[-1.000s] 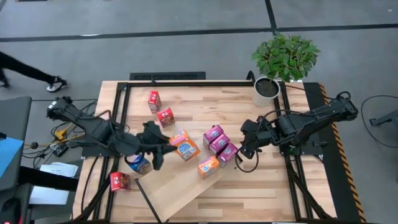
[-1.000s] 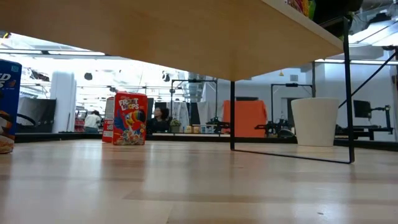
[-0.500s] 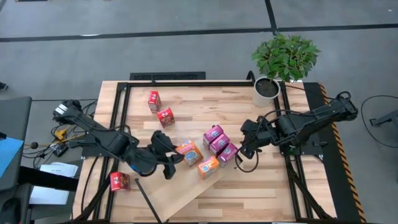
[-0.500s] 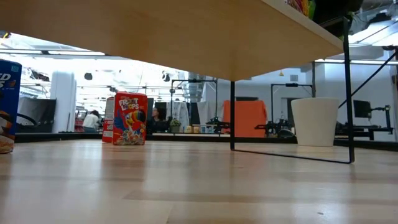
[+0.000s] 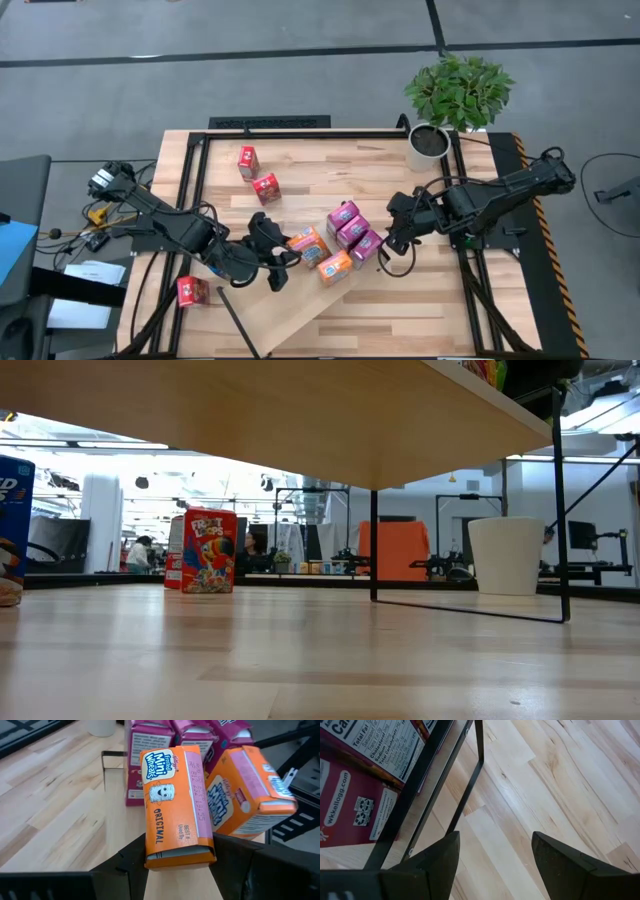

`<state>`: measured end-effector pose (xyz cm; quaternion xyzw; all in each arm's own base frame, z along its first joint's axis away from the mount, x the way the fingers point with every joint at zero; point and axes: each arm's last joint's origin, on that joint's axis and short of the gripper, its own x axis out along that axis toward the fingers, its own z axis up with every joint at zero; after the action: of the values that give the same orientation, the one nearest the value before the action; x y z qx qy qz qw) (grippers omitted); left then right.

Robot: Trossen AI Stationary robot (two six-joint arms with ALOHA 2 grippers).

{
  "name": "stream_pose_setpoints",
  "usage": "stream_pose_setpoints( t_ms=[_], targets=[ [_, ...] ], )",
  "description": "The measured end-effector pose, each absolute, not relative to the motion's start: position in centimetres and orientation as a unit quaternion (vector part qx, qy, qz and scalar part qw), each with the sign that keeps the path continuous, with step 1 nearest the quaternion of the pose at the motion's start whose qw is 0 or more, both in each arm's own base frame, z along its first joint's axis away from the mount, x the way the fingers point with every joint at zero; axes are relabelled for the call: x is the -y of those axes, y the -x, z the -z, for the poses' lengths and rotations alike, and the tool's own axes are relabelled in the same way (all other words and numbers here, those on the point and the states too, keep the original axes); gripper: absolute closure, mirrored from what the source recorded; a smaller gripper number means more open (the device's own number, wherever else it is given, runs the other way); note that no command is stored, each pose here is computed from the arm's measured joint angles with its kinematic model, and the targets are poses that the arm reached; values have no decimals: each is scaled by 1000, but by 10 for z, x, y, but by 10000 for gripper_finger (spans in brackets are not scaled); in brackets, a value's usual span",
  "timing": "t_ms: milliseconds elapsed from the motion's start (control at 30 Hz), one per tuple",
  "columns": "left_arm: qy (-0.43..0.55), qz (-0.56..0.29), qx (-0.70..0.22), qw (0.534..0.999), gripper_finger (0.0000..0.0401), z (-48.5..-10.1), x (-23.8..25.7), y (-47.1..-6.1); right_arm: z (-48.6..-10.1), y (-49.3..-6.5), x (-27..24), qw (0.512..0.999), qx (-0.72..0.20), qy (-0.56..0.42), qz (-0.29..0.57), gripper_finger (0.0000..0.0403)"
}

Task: Stack cereal on shelf
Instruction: Put the orange cereal box onto the shelf

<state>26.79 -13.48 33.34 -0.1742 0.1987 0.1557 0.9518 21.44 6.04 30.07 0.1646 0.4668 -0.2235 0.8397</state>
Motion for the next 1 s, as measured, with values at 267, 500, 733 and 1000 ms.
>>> stream_pose_setpoints(
  t_ms=[267,500,733,1000],
  targets=[
    [159,-154,-197,955,197,-334,134,-269,-301,-215,-60,840,-466,-167,224,128],
    [162,-161,-191,955,173,-335,130,-271,-301,-214,-60,839,-465,-171,227,128],
    [165,-115,-176,964,177,-364,128,-261,-301,-214,-60,838,-465,-171,227,128],
    [141,-104,-230,957,215,-399,126,-239,-301,-214,-60,838,-465,-172,228,128]
  ],
)
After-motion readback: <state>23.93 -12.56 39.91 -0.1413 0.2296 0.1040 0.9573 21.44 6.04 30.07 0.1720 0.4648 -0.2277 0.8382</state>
